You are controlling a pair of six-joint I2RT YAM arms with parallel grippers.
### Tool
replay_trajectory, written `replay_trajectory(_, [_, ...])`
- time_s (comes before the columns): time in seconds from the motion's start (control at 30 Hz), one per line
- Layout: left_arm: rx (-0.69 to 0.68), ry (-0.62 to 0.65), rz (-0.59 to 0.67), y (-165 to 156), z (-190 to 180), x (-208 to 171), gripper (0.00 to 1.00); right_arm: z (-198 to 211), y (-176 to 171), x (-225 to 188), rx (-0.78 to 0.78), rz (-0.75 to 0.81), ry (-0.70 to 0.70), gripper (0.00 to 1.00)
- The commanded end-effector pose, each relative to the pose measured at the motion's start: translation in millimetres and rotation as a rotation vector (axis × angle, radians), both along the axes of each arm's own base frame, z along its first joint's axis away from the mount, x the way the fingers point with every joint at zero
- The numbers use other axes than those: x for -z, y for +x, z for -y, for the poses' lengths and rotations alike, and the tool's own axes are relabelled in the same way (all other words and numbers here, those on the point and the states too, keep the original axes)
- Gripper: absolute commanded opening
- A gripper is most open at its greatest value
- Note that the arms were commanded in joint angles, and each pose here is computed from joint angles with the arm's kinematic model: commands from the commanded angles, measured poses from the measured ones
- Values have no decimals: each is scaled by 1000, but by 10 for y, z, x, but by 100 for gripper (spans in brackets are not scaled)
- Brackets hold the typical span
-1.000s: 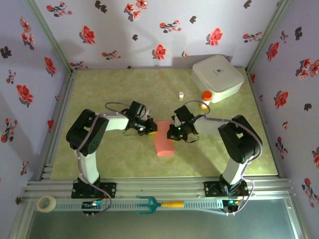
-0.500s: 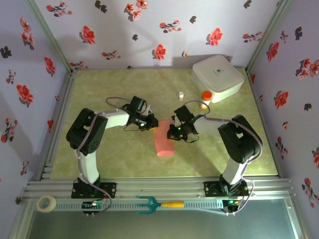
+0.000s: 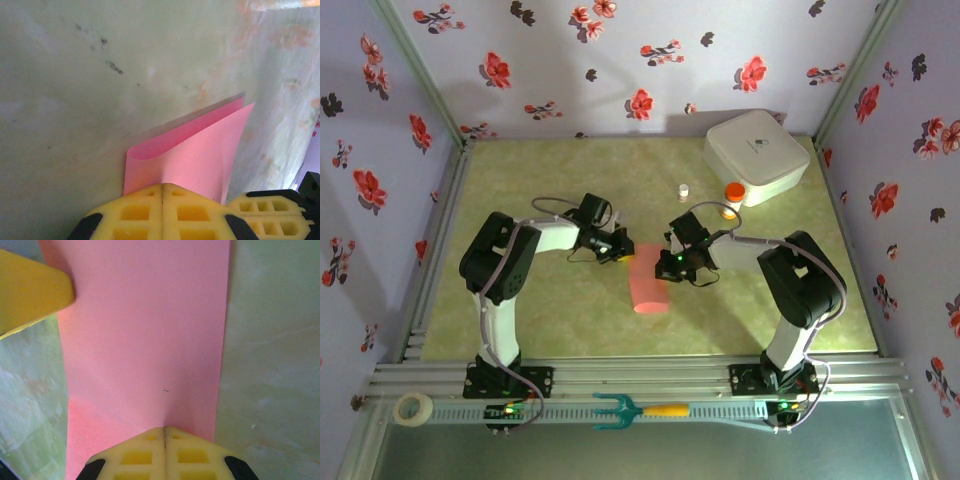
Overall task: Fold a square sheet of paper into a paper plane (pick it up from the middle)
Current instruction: First fold the square sheet of paper in half at the center of the table.
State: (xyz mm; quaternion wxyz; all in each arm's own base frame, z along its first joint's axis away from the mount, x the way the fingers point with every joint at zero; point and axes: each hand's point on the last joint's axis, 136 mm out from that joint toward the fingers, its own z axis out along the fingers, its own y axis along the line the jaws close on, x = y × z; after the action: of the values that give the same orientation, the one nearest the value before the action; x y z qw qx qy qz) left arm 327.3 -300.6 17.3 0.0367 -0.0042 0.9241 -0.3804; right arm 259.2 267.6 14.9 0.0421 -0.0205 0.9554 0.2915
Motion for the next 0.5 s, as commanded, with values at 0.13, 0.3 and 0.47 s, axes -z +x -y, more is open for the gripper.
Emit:
replay_trajectory(0.13, [-93,66,-11,247,-169,116,3,408,-268,387,30,-98,-188,0])
replay_trajectory(0.3, [-113,96,-30,290,-192,177,3,407,-277,395,31,-100,-184,0])
replay_trajectory(0.47, [-164,141,-45,333,-267,233,4,412,-287,387,32,-100,-183,0])
